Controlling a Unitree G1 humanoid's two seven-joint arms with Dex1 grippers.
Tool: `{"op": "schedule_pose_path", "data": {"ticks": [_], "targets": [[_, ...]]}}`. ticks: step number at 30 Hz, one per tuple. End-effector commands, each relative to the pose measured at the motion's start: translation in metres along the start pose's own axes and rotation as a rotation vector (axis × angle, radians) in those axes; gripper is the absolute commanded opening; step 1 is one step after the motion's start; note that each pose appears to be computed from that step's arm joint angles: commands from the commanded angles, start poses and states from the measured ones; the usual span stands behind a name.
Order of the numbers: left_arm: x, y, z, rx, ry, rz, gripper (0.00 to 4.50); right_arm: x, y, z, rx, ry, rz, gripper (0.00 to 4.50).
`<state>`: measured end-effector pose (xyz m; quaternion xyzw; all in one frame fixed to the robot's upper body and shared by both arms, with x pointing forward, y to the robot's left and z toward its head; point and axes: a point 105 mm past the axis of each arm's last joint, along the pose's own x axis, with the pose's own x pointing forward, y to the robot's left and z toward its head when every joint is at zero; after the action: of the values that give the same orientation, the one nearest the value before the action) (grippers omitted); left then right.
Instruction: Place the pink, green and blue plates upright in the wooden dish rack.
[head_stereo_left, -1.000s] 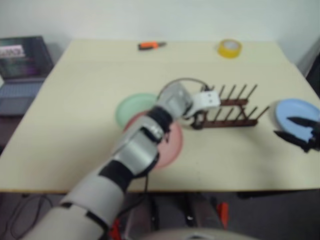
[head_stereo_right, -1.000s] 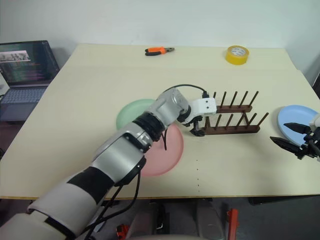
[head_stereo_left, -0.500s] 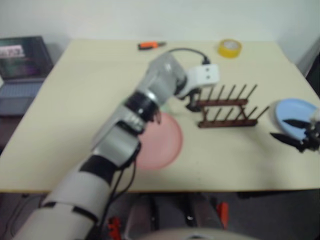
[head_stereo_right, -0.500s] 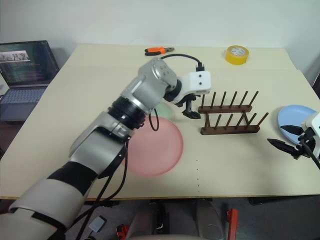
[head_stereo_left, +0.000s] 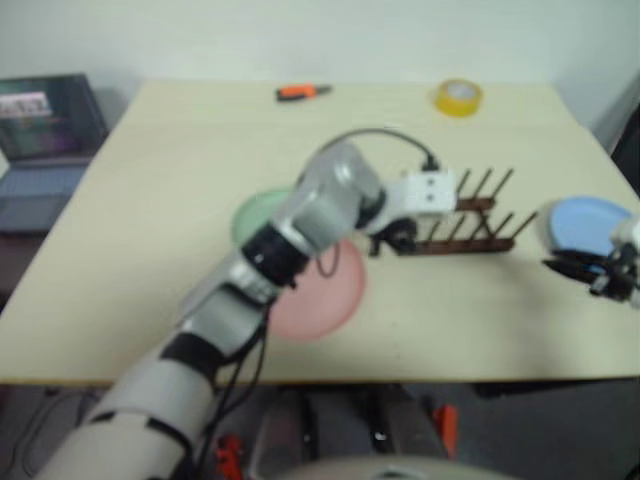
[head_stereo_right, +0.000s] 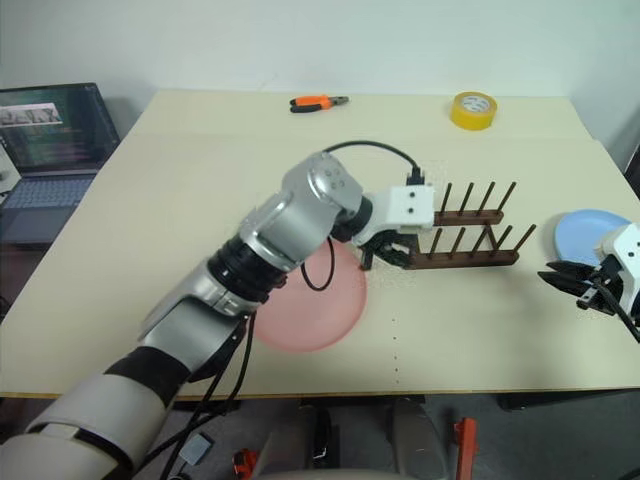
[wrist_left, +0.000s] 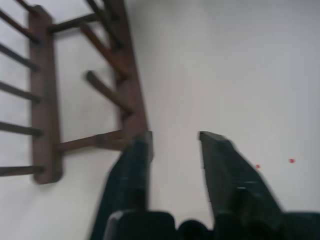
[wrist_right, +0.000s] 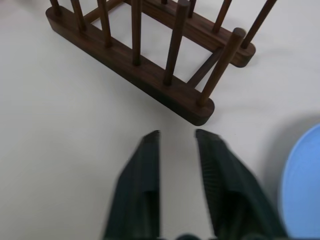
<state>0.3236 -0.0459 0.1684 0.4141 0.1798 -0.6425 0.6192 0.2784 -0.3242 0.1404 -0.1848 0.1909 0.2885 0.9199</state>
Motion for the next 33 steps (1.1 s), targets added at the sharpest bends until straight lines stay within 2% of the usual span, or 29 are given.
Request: {"op": "schedule_pose_path", "data": {"ticks": [1, 11, 33], "targets": [[0.008, -0.006, 0.005, 0.017, -0.006, -0.015, 0.08, -0.001, -0.005, 0.004, -0.022, 0.008, -0.022, 0.00], [0.035, -0.002, -0.009, -0.046, 0.062, 0.004, 0.04, 0.023, -0.008, -0.007, -0.007, 0.048, -0.045, 0.00], [0.054, 0.007, -0.020, -0.115, 0.108, 0.059, 0.04, 0.057, 0.002, -0.015, -0.030, 0.065, -0.058, 0.00]]}}
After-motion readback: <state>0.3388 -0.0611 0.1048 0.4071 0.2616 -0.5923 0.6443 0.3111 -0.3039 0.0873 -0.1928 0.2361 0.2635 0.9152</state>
